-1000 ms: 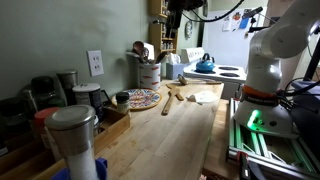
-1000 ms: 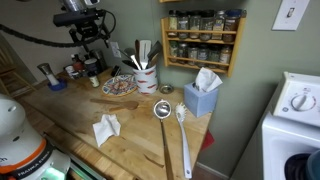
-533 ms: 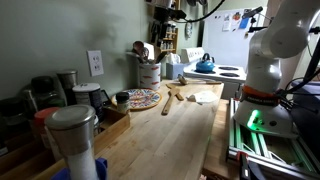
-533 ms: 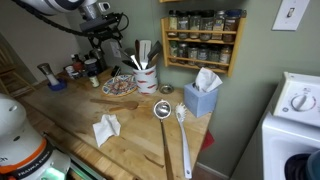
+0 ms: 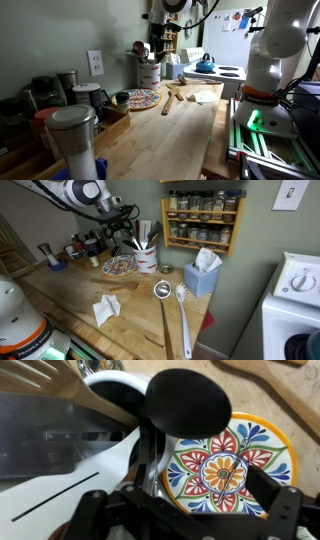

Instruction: Move the white bucket to the left

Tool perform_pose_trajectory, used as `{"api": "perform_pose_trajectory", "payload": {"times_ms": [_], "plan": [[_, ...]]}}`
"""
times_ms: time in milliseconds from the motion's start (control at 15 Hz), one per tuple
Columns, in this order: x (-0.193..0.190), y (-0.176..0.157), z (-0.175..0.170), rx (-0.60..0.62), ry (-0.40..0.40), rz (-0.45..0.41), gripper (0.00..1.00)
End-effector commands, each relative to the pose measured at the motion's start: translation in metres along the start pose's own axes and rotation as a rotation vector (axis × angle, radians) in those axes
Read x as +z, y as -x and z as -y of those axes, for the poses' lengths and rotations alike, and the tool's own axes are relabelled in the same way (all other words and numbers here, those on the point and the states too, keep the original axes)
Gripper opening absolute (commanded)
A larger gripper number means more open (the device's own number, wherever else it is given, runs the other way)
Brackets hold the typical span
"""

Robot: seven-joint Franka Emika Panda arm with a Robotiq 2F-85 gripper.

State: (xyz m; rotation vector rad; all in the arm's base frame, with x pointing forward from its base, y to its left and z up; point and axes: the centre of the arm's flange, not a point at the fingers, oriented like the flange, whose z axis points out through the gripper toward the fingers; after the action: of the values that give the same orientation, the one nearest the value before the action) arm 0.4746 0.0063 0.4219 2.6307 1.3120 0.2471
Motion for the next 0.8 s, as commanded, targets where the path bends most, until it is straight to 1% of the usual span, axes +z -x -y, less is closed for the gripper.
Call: {"api": "perform_pose_trajectory", "payload": {"times_ms": [0,400,533,733], "plan": [[0.025,-0.002,-0.008,-0.029,0.031,0.036,1.0],[0.055,0.001,-0.007,-0.073,0.035,0.067,1.0],[0.062,0.003,-0.008,-0.071,0.038,0.074,1.0],[0.069,0.007,-0.011,-0.069,0.031,0.058,1.0]]}}
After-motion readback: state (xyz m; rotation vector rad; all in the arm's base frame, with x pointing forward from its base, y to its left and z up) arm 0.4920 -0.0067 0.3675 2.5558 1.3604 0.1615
